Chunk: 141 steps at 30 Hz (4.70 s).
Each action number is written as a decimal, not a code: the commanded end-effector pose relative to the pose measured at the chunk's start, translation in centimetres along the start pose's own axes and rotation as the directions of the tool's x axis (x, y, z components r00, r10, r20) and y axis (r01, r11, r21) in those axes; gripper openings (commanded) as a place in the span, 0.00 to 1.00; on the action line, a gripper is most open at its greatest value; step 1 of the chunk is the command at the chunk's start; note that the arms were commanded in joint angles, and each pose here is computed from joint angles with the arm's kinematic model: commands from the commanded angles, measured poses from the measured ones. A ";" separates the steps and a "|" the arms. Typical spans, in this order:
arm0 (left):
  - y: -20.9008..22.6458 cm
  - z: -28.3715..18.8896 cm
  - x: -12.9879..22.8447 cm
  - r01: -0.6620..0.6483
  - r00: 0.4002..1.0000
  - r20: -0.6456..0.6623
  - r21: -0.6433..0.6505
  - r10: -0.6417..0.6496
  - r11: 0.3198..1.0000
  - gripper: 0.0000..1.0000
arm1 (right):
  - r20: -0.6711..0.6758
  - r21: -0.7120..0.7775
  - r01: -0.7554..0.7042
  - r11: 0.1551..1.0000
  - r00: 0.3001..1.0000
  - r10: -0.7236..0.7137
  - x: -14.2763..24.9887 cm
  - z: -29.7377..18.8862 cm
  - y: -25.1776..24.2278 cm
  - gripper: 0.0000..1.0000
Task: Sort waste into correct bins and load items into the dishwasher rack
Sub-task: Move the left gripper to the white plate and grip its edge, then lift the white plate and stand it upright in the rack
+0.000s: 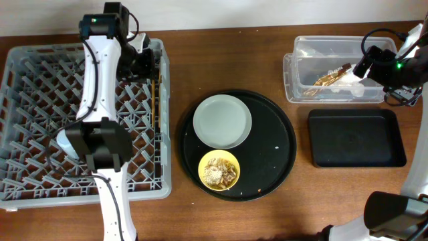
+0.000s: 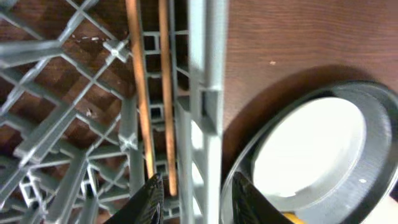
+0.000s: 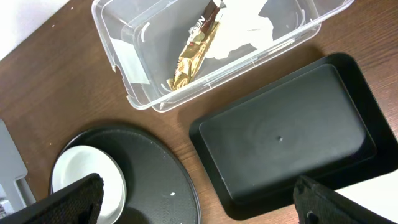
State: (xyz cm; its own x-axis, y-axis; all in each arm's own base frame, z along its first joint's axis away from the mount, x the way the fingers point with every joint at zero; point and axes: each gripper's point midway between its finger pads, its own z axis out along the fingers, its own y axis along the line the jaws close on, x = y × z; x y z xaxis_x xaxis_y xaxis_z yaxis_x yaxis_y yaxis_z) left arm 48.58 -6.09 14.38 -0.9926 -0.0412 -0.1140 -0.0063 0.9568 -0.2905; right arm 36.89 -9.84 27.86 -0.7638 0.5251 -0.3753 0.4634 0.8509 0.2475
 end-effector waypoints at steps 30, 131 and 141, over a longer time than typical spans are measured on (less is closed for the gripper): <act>-23.7 12.2 15.6 -0.392 0.915 -0.001 -0.240 0.404 0.888 0.40 | 0.021 0.001 0.003 1.000 1.000 -0.003 -0.3 -0.6 0.0 0.99; 1.6 -15.8 0.0 -0.050 0.903 0.293 0.799 -0.314 0.600 0.00 | 0.021 0.001 0.003 1.000 1.000 -0.003 -0.3 -0.6 0.0 0.99; 1.2 -12.3 -0.6 -0.028 0.928 0.239 0.812 -0.288 0.583 0.00 | 0.021 0.001 0.003 1.000 1.000 -0.003 -0.3 -0.6 0.0 0.99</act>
State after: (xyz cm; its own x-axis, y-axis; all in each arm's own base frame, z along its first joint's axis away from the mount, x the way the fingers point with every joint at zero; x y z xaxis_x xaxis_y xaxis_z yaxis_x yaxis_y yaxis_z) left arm 47.52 -1.54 26.22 -0.8895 -0.3993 -0.2221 0.0844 0.3342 -0.9387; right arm 36.89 -9.84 27.86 -0.7629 0.5268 -0.3749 0.4650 0.8499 0.2478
